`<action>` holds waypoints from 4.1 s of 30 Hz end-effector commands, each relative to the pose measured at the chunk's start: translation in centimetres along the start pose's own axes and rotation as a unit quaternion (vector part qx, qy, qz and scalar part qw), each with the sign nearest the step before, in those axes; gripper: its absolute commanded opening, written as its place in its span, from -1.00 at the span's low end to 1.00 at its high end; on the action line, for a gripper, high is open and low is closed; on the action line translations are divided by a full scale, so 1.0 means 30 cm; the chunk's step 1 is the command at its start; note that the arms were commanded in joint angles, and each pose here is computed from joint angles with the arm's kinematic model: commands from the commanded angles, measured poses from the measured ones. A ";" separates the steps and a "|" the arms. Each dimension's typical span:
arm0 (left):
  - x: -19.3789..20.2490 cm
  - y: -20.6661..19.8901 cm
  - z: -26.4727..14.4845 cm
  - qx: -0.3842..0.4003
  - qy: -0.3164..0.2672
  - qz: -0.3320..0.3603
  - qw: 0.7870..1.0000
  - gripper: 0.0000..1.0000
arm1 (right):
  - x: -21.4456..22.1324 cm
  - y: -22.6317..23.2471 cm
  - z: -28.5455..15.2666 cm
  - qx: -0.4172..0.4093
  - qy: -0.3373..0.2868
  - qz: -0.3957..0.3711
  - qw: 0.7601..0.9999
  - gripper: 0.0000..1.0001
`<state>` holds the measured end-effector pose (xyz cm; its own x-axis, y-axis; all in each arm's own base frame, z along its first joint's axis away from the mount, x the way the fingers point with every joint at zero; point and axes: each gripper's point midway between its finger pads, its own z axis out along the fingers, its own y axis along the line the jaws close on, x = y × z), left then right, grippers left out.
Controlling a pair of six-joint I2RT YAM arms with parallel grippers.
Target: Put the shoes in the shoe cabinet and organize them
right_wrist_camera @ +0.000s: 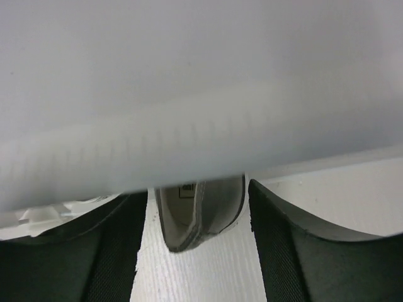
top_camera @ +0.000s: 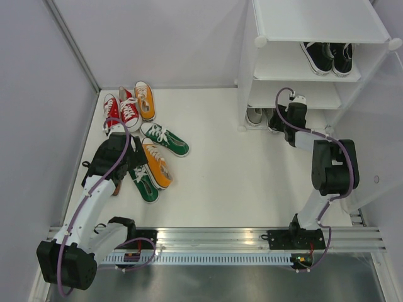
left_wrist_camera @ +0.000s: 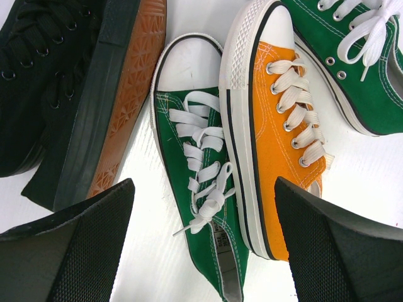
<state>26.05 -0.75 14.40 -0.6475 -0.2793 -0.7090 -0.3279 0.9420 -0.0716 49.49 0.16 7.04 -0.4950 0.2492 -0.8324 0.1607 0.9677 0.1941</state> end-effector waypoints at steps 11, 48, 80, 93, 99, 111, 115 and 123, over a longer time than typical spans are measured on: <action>-0.022 -0.009 0.005 0.009 -0.013 0.012 1.000 0.88 | 0.009 0.004 -0.189 -0.022 -0.048 0.168 0.984 0.26; -0.016 -0.010 0.014 0.007 -0.006 0.016 1.000 0.88 | 0.012 0.076 0.083 -0.130 -0.011 0.190 0.973 -0.31; -0.028 -0.006 -0.004 0.009 -0.019 0.005 1.000 0.89 | -0.196 0.018 -0.667 -0.017 -0.020 0.066 0.997 0.55; -0.022 -0.025 -0.030 0.020 -0.004 -0.027 0.999 0.95 | 0.001 0.271 -0.854 -0.162 0.009 -0.049 0.986 0.92; 0.022 -0.016 -0.039 0.016 0.019 -0.036 0.999 0.99 | 0.254 0.354 -0.843 -0.206 0.084 -0.089 0.971 0.96; 0.106 -0.039 0.000 0.016 0.077 -0.060 0.995 1.00 | 0.530 0.503 -0.868 -0.277 0.142 -0.107 0.944 0.96; 0.122 -0.045 0.015 0.009 0.091 -0.072 0.993 0.98 | 0.535 0.531 -0.868 -0.300 0.133 -0.100 0.939 0.96; 0.144 -0.077 0.050 -0.001 0.113 -0.090 0.990 0.75 | 0.576 0.539 -0.855 -0.310 0.144 -0.097 0.935 0.96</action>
<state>24.34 -2.88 10.13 -0.7419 -0.4287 -0.5156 -0.4263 0.8951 -0.1309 21.27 20.06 8.52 -0.7039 -0.0436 -0.7089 -0.4161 0.8343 0.3618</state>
